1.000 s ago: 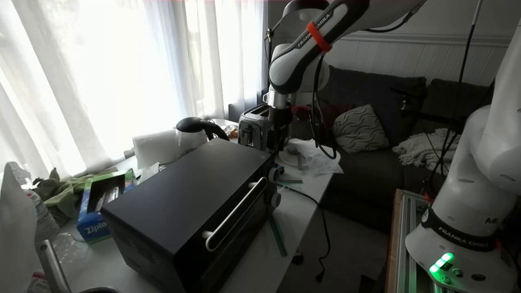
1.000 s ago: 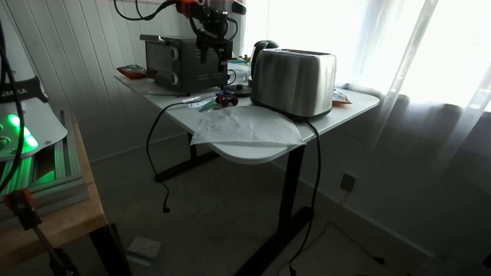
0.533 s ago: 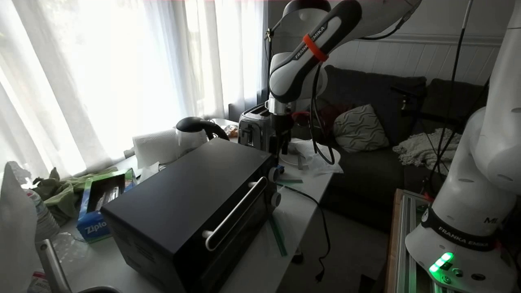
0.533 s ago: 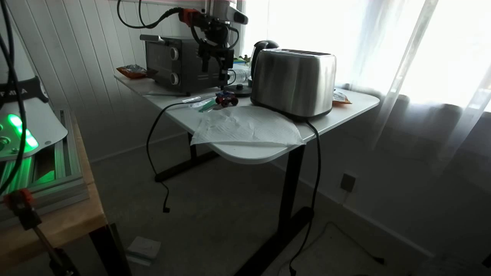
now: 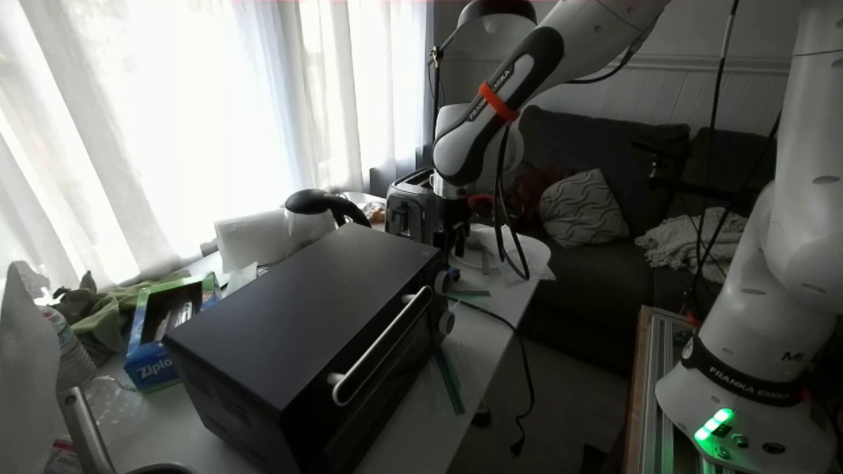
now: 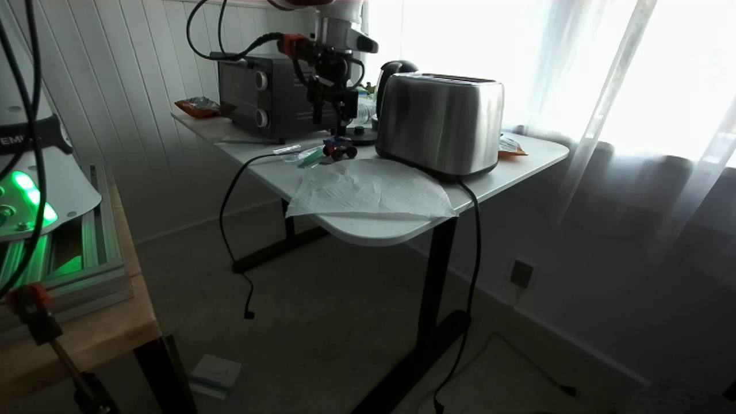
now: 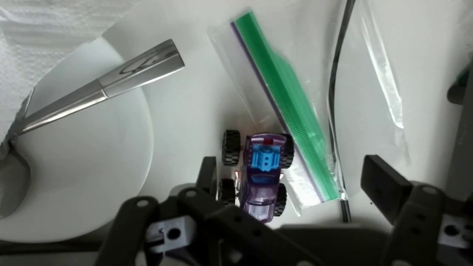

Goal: Lift the toy car, put it on top of the oven and turn it upside down

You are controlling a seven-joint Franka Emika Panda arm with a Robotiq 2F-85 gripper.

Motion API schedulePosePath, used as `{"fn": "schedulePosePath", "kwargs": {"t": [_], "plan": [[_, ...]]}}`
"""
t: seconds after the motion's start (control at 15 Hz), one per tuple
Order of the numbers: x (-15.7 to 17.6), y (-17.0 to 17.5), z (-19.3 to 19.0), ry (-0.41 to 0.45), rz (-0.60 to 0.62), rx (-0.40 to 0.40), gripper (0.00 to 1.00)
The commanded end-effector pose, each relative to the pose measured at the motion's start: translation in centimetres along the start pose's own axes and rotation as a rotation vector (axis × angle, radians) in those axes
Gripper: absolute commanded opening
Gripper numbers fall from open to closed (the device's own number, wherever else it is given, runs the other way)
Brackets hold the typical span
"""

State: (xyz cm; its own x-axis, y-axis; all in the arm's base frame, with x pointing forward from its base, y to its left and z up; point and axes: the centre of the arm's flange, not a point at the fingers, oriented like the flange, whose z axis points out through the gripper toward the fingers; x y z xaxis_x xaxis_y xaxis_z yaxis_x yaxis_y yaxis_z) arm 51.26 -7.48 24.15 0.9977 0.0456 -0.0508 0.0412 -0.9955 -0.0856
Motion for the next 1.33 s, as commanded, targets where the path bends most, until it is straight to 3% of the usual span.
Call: {"fn": "schedulePosePath", "kwargs": {"t": [0.0,0.47,0.53,1.13,1.27], "plan": [[0.9,0.0,1.4,0.024,0.041,-0.017,1.00],[1.8,-0.4,2.3,0.082,0.040,-0.045,1.00],[1.9,-0.3,2.4,0.089,0.042,-0.061,0.77],[2.2,-0.1,2.3,0.092,0.063,-0.121,0.16],[2.3,-0.2,1.9,0.093,0.063,-0.124,0.08]]}}
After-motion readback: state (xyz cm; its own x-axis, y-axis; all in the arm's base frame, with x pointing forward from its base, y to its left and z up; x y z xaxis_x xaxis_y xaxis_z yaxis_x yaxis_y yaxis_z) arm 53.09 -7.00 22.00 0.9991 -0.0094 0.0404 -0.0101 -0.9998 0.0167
